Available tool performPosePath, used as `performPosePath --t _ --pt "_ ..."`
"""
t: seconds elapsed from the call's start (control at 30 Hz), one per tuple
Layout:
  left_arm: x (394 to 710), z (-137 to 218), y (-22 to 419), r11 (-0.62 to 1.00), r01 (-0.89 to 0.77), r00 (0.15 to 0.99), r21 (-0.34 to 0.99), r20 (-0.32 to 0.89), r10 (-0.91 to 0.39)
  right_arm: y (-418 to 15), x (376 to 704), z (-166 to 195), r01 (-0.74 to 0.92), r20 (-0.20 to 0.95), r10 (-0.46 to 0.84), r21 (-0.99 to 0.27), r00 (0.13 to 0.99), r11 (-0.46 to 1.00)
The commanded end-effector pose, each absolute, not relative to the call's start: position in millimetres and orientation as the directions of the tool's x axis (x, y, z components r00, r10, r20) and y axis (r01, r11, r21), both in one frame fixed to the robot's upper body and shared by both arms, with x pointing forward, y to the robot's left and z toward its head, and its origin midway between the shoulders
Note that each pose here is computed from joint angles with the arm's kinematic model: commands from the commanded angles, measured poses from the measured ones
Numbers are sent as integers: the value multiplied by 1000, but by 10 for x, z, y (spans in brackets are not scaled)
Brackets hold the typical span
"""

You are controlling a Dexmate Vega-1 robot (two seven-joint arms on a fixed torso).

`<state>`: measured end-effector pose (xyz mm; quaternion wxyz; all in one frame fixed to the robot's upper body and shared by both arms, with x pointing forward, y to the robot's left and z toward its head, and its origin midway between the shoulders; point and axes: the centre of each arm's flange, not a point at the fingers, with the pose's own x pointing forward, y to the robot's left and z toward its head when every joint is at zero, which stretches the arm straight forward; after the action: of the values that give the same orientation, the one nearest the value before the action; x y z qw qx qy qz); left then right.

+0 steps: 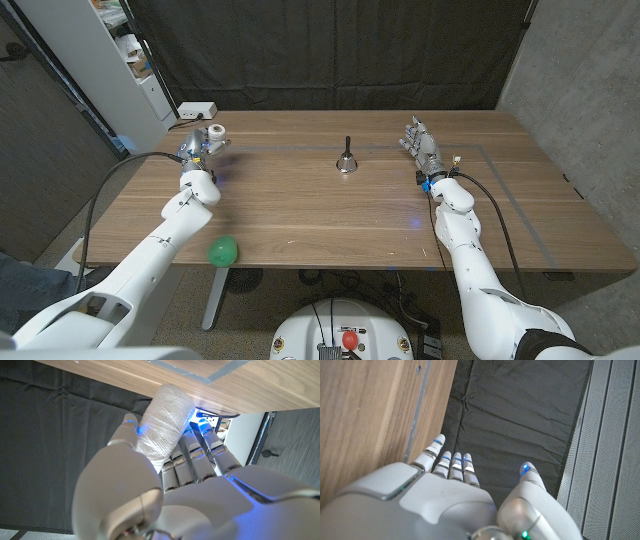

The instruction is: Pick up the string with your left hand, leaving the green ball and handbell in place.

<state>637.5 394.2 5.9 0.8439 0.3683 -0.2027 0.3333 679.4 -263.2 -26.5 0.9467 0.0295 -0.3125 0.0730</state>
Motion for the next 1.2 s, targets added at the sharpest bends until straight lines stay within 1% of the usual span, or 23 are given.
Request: performPosePath --t 0.03,0.17,0.37,0.87,1.2 --pt "6339 127 3915 510 -717 687 475 605 402 -2627 6813 -268 -156 594 118 14 796 988" --pt "6317 176 3905 505 -713 693 487 600 400 -2629 6818 -267 -157 595 117 15 795 988" --pt "6253 213 3884 499 -727 676 473 621 397 -2621 6821 -242 -158 600 118 14 791 987" --pt "6141 293 3884 504 -731 667 460 639 384 -2609 6751 -231 -158 609 120 9 784 987" --pt "6097 321 3908 561 -707 679 431 635 368 -2590 6707 -220 -156 612 120 5 782 988"
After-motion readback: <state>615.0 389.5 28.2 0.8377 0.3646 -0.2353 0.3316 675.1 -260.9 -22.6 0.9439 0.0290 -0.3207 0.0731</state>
